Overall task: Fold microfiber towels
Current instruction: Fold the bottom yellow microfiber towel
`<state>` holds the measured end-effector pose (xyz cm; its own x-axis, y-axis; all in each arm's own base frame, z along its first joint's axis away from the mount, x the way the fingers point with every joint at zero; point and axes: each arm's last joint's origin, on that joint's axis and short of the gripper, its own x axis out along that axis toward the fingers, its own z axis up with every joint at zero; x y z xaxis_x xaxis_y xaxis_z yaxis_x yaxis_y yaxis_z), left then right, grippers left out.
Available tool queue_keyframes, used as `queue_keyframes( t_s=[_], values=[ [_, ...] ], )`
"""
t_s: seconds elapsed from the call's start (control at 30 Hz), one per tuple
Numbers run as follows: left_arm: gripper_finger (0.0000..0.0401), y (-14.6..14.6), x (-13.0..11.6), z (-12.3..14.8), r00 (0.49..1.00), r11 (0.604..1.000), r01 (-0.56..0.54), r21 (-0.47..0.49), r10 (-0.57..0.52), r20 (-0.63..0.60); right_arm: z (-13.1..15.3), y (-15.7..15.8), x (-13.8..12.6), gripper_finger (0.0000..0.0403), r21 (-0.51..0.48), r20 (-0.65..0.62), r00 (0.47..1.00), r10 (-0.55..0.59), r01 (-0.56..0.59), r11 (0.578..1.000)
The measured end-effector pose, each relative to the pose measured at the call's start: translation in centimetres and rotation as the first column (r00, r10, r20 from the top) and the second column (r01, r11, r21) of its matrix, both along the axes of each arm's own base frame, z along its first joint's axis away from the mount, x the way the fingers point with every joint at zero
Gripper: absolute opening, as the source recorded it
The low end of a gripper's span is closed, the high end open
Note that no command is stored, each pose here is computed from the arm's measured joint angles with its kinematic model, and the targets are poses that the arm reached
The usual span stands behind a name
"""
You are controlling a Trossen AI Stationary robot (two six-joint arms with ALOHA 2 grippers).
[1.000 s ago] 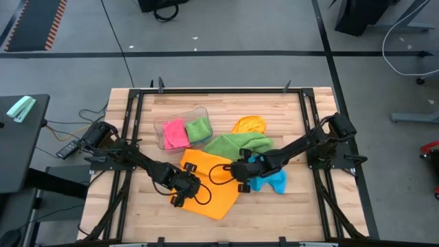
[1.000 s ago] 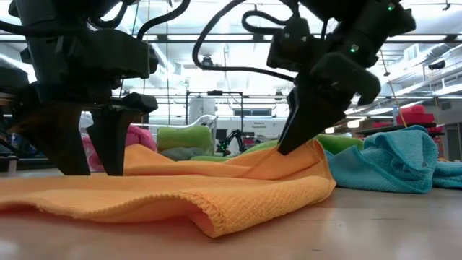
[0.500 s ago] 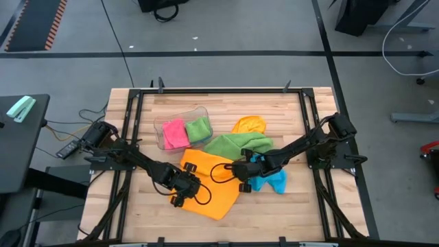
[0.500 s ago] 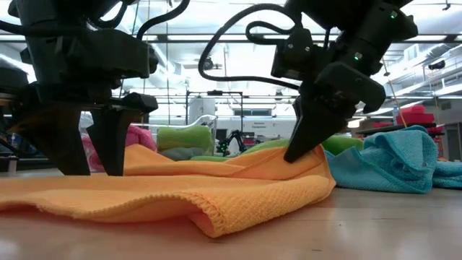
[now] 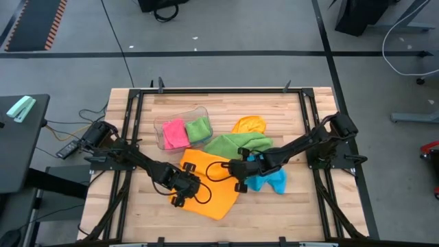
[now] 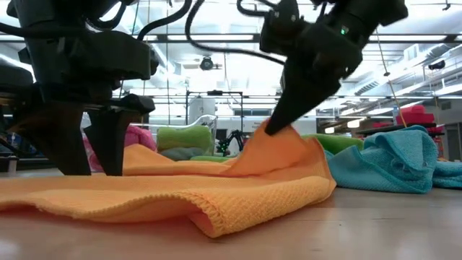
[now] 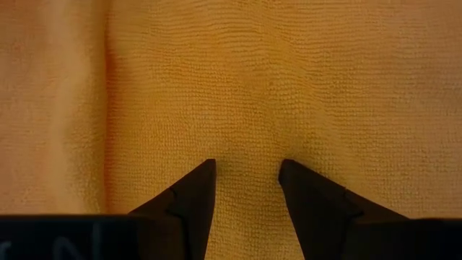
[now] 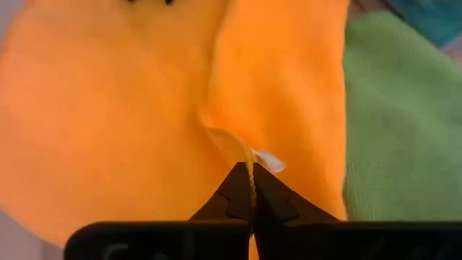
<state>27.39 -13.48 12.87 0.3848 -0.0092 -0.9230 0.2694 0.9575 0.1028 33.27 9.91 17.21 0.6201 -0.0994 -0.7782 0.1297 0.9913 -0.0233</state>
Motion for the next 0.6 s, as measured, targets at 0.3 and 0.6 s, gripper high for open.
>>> queue_keyframes(
  t_s=[0.3,0.6],
  values=[
    [0.0172,0.2,0.2,0.0,0.999,0.999,-0.037,-0.006,0.037,0.012,1.5,1.5,0.0,0.0004,0.009,0.044,0.998,0.049,-0.05,0.999],
    [0.0172,0.3,0.1,0.6,0.999,0.999,-0.035,-0.006,0.035,0.027,2.6,2.1,-0.1,0.0006,0.023,0.118,0.992,0.04,-0.043,0.999]
  ],
)
